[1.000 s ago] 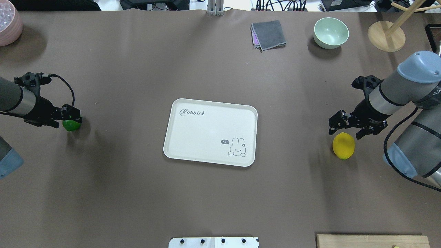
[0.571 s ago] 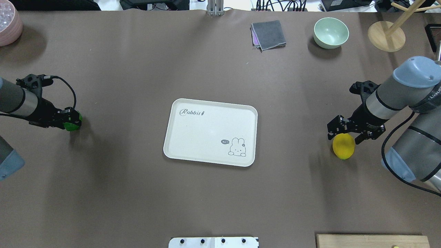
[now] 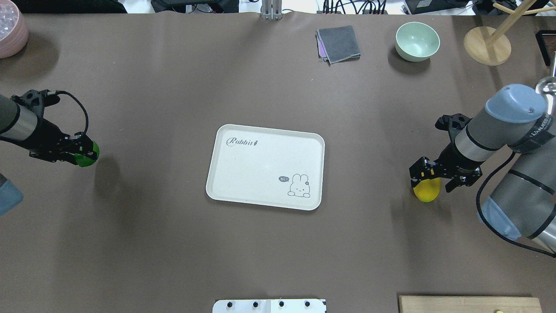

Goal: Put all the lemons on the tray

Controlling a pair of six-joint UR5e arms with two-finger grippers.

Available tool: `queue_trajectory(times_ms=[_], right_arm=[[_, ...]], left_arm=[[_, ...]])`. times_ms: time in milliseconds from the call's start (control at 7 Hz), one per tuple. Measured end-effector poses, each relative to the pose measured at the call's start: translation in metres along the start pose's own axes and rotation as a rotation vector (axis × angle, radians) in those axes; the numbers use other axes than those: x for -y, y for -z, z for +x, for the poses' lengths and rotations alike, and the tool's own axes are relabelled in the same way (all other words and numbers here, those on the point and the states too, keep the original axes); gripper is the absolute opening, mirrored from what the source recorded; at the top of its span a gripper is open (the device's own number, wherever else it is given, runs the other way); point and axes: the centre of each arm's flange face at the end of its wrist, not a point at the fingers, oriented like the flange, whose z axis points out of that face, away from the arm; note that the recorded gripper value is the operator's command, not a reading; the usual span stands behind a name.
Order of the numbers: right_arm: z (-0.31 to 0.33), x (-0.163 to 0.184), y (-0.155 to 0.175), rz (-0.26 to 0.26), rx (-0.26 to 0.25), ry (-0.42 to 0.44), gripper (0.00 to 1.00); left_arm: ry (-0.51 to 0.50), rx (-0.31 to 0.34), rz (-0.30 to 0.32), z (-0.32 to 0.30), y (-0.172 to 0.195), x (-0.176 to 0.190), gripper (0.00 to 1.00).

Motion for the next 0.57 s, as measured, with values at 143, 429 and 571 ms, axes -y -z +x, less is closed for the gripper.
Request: queue_trajectory(times_ms=[143,429,571], right_arm=[[0.000,-0.002,-0.003,-0.003,-0.004,0.002,1.00],[-0.002,-0.004,-0.012,-0.006,-0.019,0.011,0.03],[-0.004,-0.005,-0.014,-0.007,-0.021,0.014,0.00]], left_arm=[[0.015,0.001,-0.014,0.007,0.022,0.001,0.00],[-0.014,0.034,-0.021,0.022,0.081,0.006,0.00],[-0.029,0.052,-0.018,0.041,0.115,0.011,0.00]])
